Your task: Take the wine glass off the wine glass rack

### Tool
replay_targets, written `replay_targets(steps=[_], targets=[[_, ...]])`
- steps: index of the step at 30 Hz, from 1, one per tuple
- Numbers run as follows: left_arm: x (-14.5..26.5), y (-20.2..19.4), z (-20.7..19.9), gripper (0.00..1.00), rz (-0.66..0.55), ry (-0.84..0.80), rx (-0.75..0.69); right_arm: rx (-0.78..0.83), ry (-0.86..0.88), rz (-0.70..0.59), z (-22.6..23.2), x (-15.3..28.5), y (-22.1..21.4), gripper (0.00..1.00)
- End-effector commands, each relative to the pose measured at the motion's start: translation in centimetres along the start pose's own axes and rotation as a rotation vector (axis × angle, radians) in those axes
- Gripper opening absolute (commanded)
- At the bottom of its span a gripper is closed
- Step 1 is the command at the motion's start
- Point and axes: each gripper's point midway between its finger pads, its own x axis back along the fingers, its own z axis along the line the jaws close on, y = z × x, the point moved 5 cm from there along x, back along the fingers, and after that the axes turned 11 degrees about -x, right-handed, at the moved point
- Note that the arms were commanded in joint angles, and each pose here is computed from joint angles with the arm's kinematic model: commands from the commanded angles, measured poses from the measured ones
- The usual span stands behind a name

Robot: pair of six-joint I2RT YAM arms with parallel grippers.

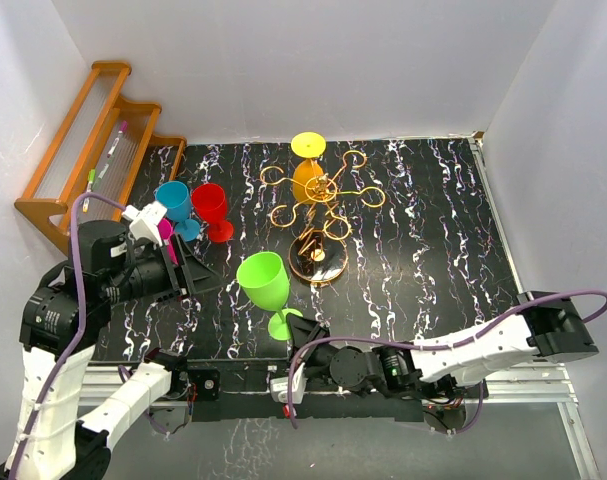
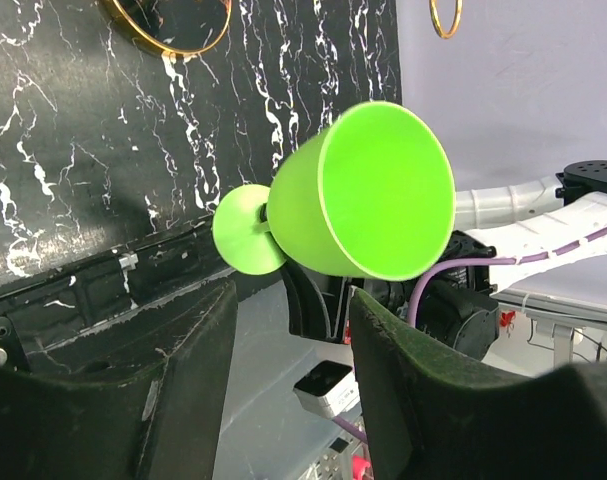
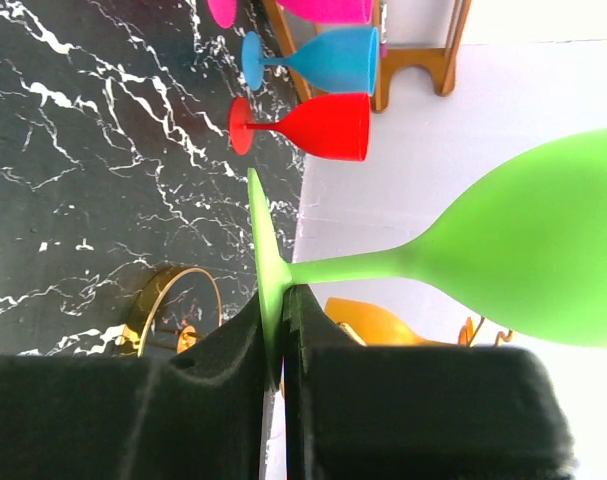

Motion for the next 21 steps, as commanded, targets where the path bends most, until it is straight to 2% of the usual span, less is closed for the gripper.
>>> replay_targets(steps=[1, 11, 21], targets=[[-0.1, -0.6, -0.1, 0.48, 0.026, -0.029, 0.004, 0.052, -0.109, -0.157, -1.0, 1.5, 4.3, 0.08], [-0.4, -0.5, 0.0, 0.48, 0.023, -0.030, 0.006, 0.164, -0.123, -0.174, 0.3, 1.0, 5.0, 0.08], [-1.4, -1.0, 1.1, 0.48, 0.068, 0.002, 0.015, 0.259, -0.156, -0.192, 0.4, 0.5, 6.1, 0.08]])
